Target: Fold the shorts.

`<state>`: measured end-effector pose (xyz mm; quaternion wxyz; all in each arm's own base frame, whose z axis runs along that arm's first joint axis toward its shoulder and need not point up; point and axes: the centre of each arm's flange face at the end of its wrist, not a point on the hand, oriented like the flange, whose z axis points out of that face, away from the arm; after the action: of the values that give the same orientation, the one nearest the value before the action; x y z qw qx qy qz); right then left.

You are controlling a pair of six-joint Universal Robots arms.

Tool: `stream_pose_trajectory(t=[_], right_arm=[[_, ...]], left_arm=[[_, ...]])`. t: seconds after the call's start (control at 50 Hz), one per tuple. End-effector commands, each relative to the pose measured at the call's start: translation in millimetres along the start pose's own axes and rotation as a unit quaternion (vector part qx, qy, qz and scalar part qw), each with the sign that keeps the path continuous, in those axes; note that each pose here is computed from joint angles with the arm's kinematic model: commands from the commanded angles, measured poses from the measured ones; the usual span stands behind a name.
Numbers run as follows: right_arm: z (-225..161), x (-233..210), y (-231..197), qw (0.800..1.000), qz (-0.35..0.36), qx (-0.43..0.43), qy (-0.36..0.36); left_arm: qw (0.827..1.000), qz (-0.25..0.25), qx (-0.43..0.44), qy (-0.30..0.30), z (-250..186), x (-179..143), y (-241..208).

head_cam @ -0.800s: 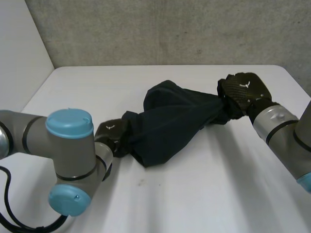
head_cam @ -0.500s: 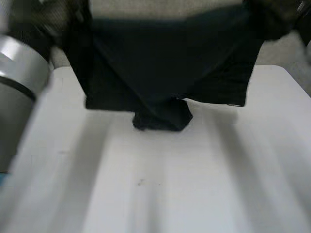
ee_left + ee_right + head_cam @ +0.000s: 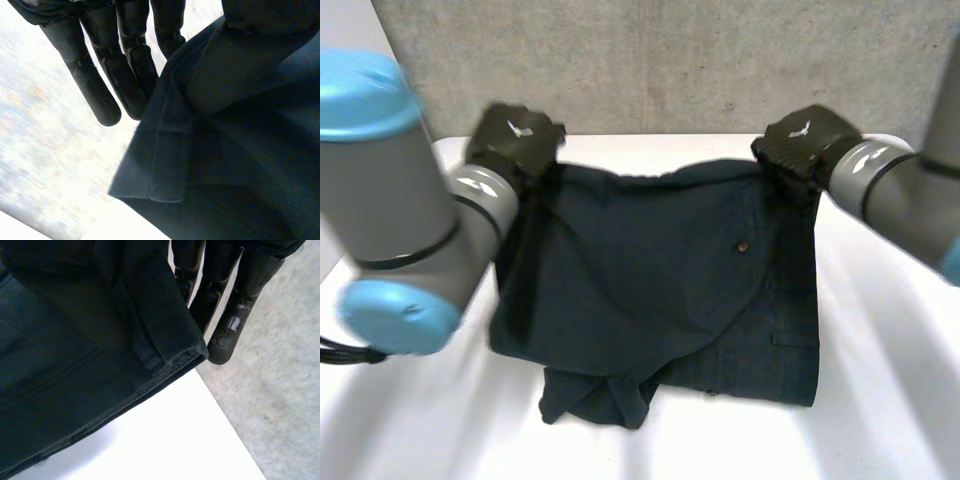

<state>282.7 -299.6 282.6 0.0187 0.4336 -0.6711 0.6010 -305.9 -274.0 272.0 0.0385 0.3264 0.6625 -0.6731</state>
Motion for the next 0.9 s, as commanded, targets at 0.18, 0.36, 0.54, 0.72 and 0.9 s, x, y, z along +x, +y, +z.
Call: stream_pose_trajectory(t=[0.18, 0.36, 0.54, 0.72, 0.9], right_arm=[[77, 60, -67, 0.922, -0.063, 0.292, 0.247], [47, 96, -120, 0.854, -0.068, 0.398, 0.328], [59, 62, -84, 0.921, -0.043, 0.302, 0.243], [94, -5, 13, 0.983, -0.025, 0.133, 0.122], [102, -64, 99, 1.0, -0.014, 0.0, 0.022]], left_arm=[[0.911, 0.027, 0.313, -0.265, 94, -71, -84], [0.847, 0.001, 0.421, -0.325, 53, -98, -143], [0.894, -0.022, 0.362, -0.263, 51, -75, -97], [0.971, 0.006, 0.187, -0.148, 45, -3, 17], [0.999, 0.04, 0.009, -0.015, 15, 70, 116]])
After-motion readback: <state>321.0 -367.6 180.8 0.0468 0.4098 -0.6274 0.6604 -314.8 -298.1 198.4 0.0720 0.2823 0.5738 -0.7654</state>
